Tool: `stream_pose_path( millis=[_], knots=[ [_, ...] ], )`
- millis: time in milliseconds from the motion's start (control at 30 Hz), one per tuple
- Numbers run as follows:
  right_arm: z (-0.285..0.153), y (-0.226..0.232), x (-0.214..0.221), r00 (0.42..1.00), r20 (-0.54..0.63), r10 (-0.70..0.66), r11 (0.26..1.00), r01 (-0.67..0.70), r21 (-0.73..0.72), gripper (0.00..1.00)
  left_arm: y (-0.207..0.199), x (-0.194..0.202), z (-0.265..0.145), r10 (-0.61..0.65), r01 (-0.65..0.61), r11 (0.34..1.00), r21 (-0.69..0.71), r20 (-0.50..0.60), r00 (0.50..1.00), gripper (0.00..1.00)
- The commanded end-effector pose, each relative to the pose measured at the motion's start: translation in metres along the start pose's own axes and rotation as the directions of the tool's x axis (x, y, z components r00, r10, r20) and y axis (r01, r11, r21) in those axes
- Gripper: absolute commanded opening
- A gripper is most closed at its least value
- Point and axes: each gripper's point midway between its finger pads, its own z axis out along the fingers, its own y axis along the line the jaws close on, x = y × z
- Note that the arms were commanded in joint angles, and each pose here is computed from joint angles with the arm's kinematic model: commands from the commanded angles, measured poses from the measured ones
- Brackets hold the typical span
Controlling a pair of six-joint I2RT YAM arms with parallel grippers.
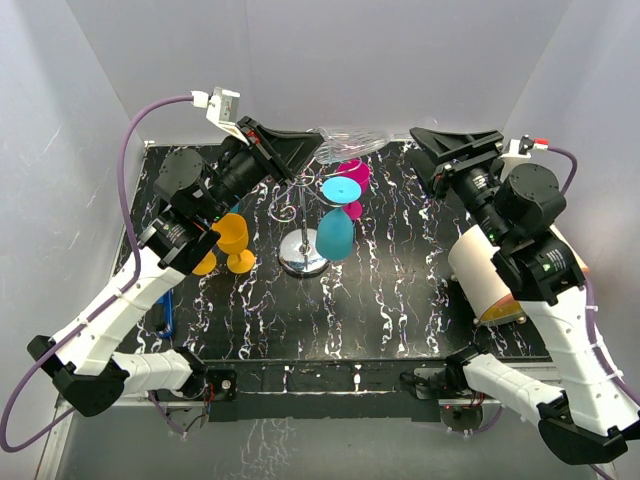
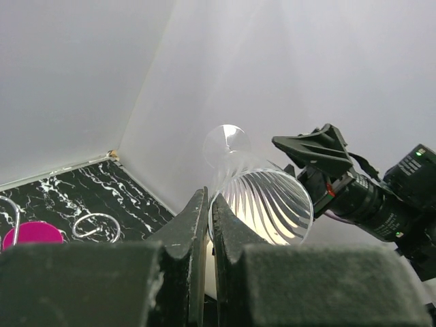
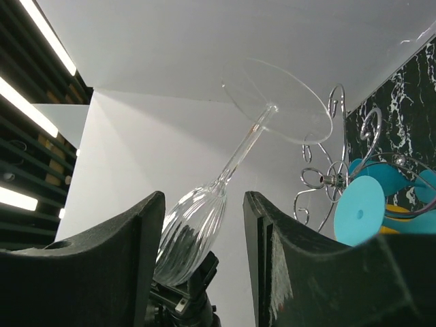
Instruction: Place the wine glass upside down on the wine glass rack
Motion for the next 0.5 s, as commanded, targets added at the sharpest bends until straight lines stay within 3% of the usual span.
stream_pose_path(
  millis=[0, 467],
  knots=[
    [0.006, 0.027, -0.001, 0.997, -0.002, 0.077, 0.993, -0.077, -0.092, 0.47, -0.017, -0.020, -0.002, 0.047, -0.052, 0.996, 0.075, 0.068, 0.997, 0.03],
    [0.027, 0.017, 0.002, 0.983, -0.018, 0.185, 0.980, -0.186, -0.077, 0.37, -0.018, -0.017, -0.003, 0.053, -0.059, 0.994, 0.091, 0.066, 0.996, 0.03]
  ],
)
